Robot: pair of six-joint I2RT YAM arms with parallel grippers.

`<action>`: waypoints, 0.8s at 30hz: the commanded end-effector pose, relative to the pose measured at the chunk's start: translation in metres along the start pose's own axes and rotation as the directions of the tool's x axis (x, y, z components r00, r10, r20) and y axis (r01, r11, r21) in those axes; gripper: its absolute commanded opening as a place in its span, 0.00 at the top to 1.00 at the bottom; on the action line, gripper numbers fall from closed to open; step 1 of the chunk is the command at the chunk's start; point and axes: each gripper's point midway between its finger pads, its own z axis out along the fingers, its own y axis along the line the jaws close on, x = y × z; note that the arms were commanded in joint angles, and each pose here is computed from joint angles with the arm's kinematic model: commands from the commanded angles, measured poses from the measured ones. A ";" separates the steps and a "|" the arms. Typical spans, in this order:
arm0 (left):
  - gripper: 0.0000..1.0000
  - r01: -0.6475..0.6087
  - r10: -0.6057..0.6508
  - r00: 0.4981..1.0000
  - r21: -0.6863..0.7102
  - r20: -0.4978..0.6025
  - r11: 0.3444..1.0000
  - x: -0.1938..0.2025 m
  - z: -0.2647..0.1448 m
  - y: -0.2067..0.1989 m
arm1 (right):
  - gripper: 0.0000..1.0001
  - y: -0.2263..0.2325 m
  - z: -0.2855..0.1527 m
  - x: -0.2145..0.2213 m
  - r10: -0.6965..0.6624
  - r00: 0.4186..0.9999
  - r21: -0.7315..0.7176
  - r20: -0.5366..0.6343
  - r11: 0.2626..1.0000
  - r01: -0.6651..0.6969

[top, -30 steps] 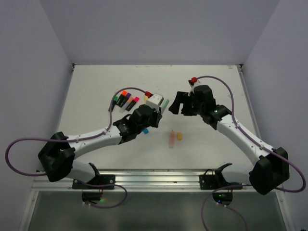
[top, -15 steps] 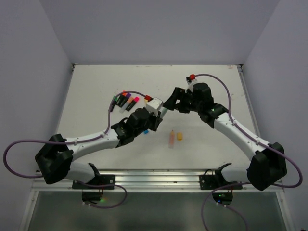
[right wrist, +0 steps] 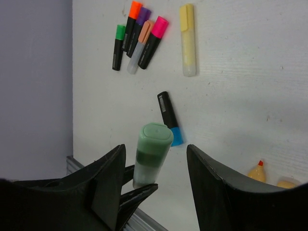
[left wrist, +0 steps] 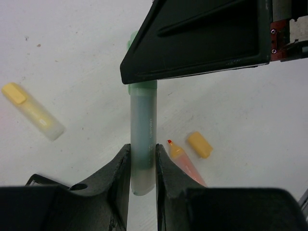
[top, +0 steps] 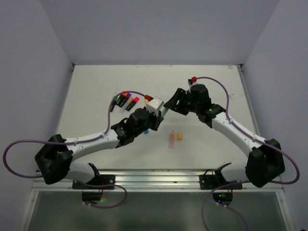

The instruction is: Open the pen caps

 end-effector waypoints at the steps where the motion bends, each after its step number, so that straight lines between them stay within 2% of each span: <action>1: 1.00 -0.016 0.016 0.998 -0.002 0.060 1.000 -0.020 0.002 -0.004 | 0.43 0.004 0.003 -0.006 0.041 0.999 -0.006 0.035 0.999 -0.041; 6: 1.00 -0.026 0.026 0.999 -0.004 0.047 1.000 -0.019 0.006 -0.007 | 0.46 -0.001 0.008 -0.005 0.062 0.997 0.011 0.045 0.998 -0.063; 9: 1.00 -0.035 0.035 0.999 -0.005 0.037 0.999 -0.016 0.008 -0.009 | 0.52 -0.001 0.010 -0.006 0.077 0.996 0.004 0.054 0.997 -0.078; 12: 1.00 -0.042 0.042 0.999 -0.006 0.029 0.999 -0.013 0.009 -0.010 | 0.65 -0.004 0.011 -0.005 0.080 0.995 0.014 0.054 0.997 -0.081; 17: 1.00 -0.039 0.039 0.999 -0.012 0.031 0.999 -0.013 0.008 -0.009 | 0.94 -0.008 0.013 0.000 0.080 0.996 0.021 0.045 0.997 -0.081; 18: 0.97 -0.036 0.036 0.999 -0.014 0.029 0.999 -0.012 0.008 -0.009 | 1.00 -0.008 0.013 0.000 0.078 0.996 0.017 0.046 0.997 -0.079; 22: 0.77 -0.013 0.014 1.000 -0.020 0.023 1.000 -0.009 0.005 -0.007 | 1.00 -0.006 0.010 0.001 0.051 0.998 -0.007 0.047 0.999 -0.051; 23: 0.62 -0.009 0.010 1.000 -0.021 0.026 1.000 -0.010 0.004 -0.007 | 1.00 -0.006 0.009 0.003 0.044 0.998 -0.015 0.047 0.999 -0.043; 24: 0.52 -0.004 0.005 1.000 -0.019 0.029 1.000 -0.010 0.002 -0.007 | 1.00 -0.002 0.008 0.001 0.037 0.998 -0.034 0.056 0.999 -0.035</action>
